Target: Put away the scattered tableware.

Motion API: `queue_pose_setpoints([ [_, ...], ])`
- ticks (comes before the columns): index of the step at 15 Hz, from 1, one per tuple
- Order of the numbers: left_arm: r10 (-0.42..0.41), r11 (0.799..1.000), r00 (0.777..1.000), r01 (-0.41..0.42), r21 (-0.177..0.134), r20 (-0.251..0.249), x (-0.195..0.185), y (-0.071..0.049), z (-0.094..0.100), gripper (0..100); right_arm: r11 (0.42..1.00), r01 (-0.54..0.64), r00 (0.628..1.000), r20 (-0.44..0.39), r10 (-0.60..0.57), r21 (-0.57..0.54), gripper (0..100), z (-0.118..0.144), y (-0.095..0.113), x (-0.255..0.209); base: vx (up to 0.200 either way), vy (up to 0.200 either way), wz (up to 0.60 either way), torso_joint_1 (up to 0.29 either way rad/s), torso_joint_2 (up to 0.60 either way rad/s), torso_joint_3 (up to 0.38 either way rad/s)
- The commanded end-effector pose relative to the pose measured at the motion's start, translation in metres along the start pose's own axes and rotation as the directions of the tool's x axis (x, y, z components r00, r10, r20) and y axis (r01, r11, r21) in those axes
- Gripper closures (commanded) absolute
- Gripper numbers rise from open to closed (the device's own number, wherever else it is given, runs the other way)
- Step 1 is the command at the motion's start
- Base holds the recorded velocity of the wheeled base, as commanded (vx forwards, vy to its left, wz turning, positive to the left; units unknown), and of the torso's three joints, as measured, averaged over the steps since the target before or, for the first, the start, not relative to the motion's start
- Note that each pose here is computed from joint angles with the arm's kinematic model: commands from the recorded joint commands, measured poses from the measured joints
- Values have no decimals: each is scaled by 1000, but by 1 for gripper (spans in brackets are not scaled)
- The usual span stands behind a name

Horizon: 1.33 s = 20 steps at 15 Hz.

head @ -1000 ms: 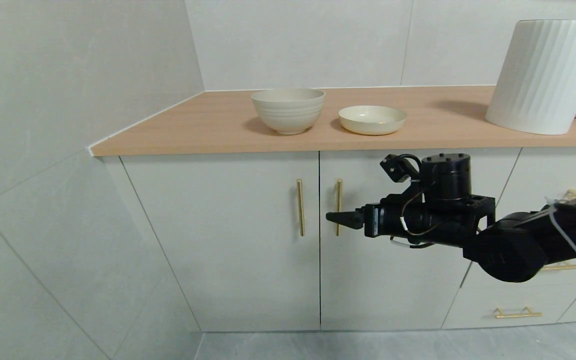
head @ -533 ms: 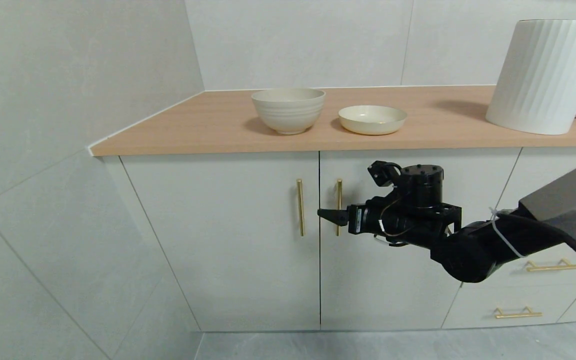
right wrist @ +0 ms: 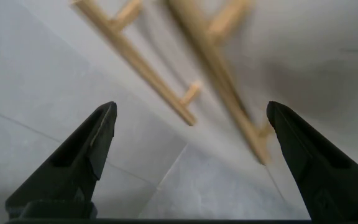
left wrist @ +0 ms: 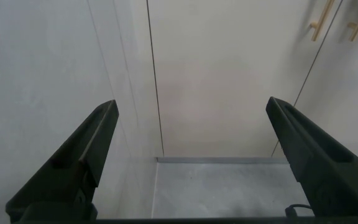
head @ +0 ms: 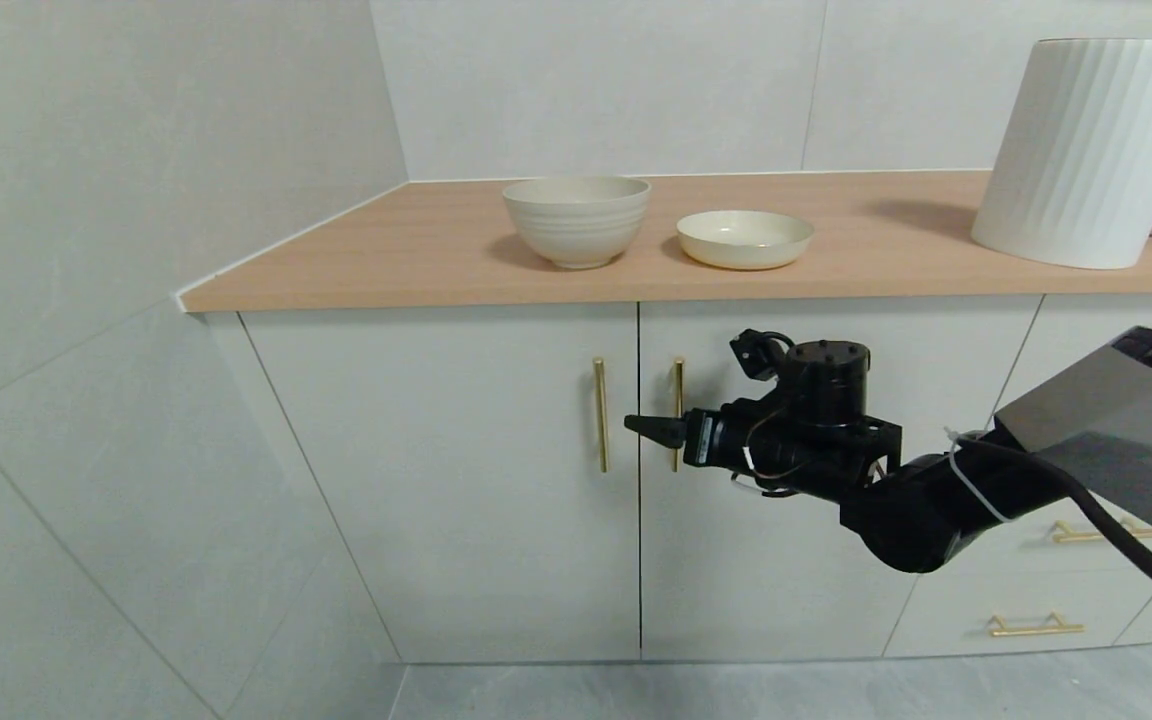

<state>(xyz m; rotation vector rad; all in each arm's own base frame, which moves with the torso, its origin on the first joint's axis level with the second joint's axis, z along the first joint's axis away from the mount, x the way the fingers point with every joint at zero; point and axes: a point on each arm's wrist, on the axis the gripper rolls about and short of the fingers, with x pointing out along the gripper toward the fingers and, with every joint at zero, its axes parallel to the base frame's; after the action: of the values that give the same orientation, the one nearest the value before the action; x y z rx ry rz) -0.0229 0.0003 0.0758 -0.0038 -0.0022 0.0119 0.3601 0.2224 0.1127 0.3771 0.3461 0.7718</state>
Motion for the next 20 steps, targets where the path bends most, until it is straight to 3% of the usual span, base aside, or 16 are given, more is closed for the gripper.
queue_pose_setpoints([
  [1,0,1000,1000,0,-1,-1,0,0,0,0,1000,-11,1000,-8,11,-1,0,-7,2,4,0,0,0,0,0,0],
  [13,0,1000,1000,0,-1,-1,0,0,0,0,998,-53,998,-23,54,31,0,-7,26,-12,0,0,0,0,0,0],
  [20,0,1000,1000,0,-1,1,0,0,0,0,982,-179,968,-169,187,65,0,-24,57,-97,0,0,0,0,0,0],
])
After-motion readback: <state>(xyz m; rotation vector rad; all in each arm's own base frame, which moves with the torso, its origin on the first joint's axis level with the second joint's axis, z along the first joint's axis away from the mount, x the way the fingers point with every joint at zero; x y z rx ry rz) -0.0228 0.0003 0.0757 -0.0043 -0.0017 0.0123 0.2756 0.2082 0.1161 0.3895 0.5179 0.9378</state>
